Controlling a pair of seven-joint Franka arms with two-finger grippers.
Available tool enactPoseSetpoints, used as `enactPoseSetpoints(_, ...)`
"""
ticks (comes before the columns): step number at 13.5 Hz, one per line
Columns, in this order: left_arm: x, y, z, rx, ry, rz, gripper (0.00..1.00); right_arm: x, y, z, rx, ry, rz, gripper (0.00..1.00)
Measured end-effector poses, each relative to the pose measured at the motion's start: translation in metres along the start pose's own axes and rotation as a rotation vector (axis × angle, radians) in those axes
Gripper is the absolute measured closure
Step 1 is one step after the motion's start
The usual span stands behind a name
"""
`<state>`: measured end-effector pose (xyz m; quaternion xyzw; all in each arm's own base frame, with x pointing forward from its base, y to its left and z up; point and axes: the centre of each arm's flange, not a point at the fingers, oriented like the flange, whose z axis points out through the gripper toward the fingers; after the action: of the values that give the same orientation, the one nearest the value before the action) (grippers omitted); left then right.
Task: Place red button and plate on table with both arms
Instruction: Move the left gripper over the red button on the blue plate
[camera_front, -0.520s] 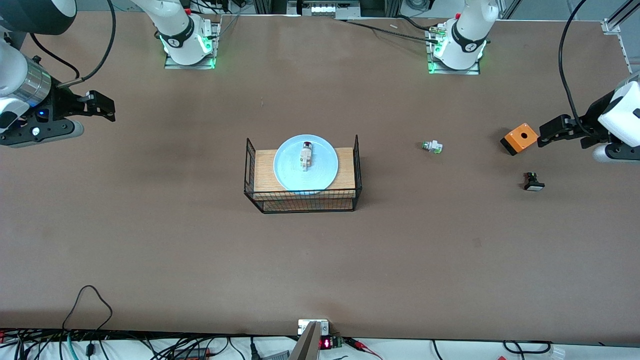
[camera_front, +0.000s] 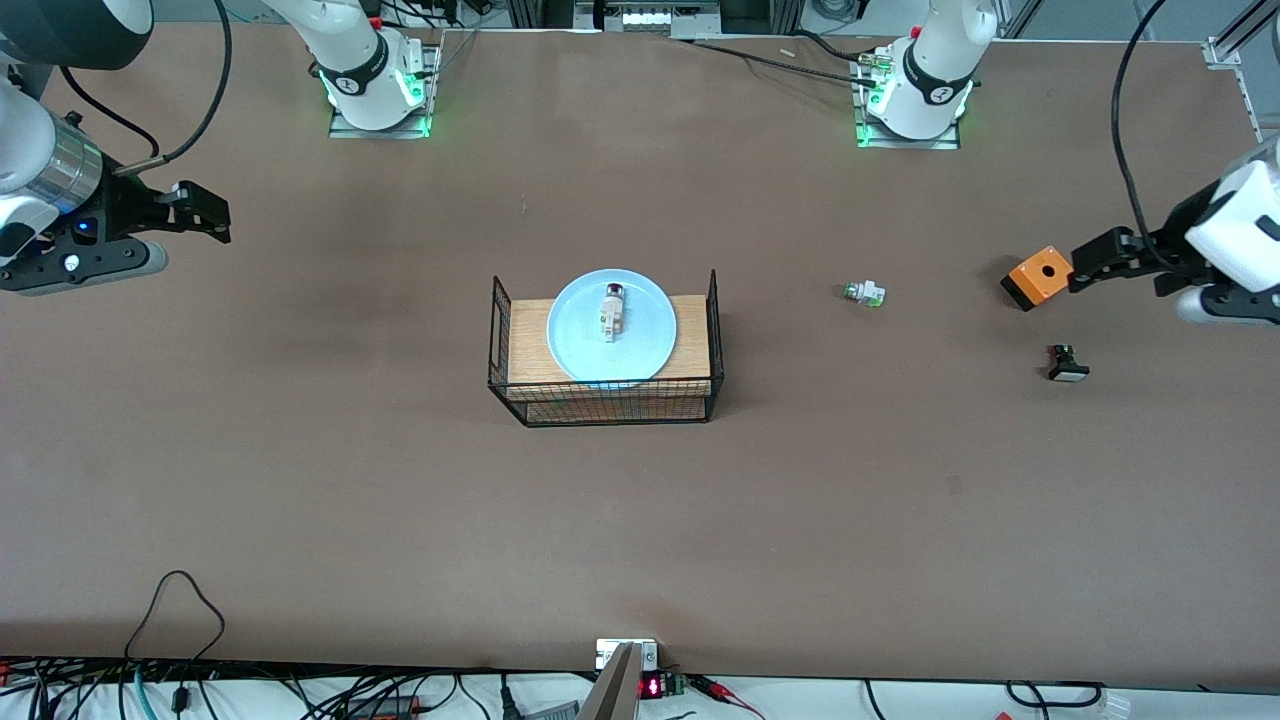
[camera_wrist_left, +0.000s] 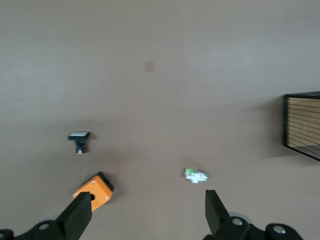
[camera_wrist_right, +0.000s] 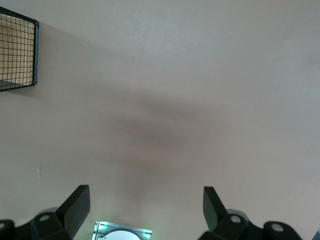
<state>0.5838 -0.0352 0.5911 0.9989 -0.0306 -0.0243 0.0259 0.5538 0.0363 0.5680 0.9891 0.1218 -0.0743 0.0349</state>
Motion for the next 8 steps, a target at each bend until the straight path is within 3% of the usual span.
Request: enactPoseSetpoints(8,-0.042,0.275,0.039,-0.084,-0.012,0.249,0.00,0.000,-0.001,0.000,0.011,0.001,-0.001,0.00)
